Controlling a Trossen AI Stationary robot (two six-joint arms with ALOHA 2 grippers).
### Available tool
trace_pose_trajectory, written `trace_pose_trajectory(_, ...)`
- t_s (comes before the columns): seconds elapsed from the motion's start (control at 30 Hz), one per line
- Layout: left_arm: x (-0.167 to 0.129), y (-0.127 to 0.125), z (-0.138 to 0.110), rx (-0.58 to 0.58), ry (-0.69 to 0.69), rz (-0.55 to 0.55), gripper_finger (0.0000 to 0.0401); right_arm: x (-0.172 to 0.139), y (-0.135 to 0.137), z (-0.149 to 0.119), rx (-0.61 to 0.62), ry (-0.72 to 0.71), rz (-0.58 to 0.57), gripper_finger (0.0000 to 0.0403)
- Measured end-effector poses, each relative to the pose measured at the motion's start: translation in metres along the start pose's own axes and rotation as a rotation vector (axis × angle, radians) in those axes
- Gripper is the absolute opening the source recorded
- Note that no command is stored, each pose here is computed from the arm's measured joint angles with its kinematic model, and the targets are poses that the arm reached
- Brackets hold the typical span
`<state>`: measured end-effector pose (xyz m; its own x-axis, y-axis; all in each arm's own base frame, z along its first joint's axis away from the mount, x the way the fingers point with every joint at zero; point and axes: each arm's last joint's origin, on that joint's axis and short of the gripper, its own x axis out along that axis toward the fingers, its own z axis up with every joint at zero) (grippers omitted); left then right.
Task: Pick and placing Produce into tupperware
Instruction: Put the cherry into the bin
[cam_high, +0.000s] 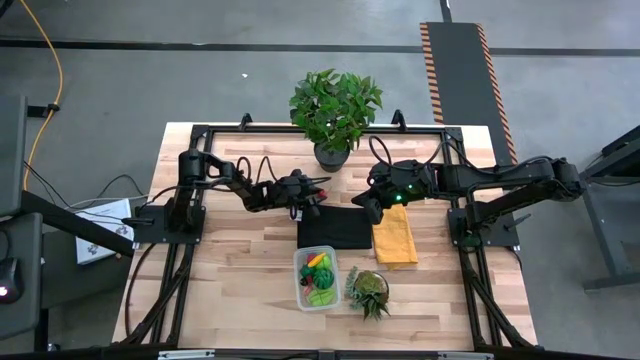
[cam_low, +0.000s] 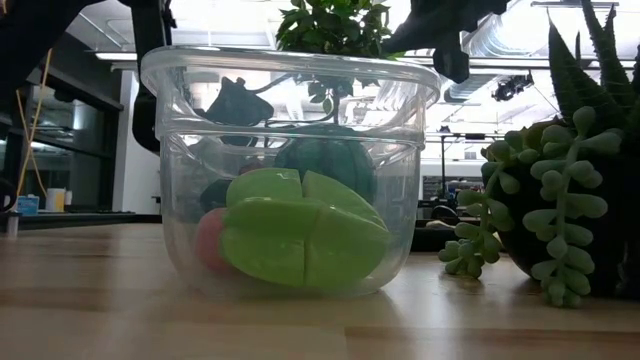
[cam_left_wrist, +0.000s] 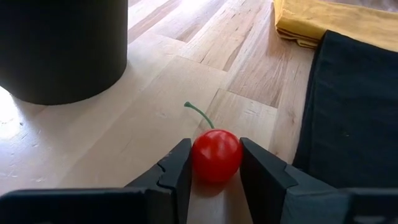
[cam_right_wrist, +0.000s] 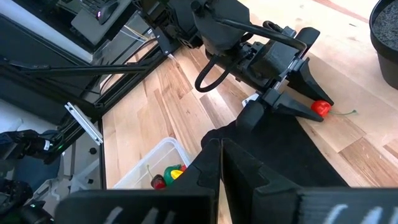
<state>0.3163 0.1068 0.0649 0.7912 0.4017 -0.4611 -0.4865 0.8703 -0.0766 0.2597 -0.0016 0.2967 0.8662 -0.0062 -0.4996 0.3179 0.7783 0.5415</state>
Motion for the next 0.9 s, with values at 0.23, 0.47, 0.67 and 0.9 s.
trace_pose_trajectory(0.23,0.0,0.0,0.0,-0.003,0.0,0.0,0.0102,-0.0001,0.0,0.0,0.006,0.0,0.0,0.0007)
trace_pose_trajectory(0.47,0.0,0.0,0.0,-0.007,0.0,0.0,0.0107,-0.0001,0.0,0.0,0.008,-0.001,0.0,0.0007)
trace_pose_trajectory(0.67,0.0,-0.0014,0.0009,-0.03,-0.004,-0.043,0.0102,-0.0001,0.0,0.0,0.024,-0.001,-0.001,0.0006)
trace_pose_trajectory(0.9,-0.0027,-0.0038,0.0093,-0.037,-0.044,-0.093,0.0101,-0.0001,0.0,0.0001,0.024,-0.002,-0.001,0.0007)
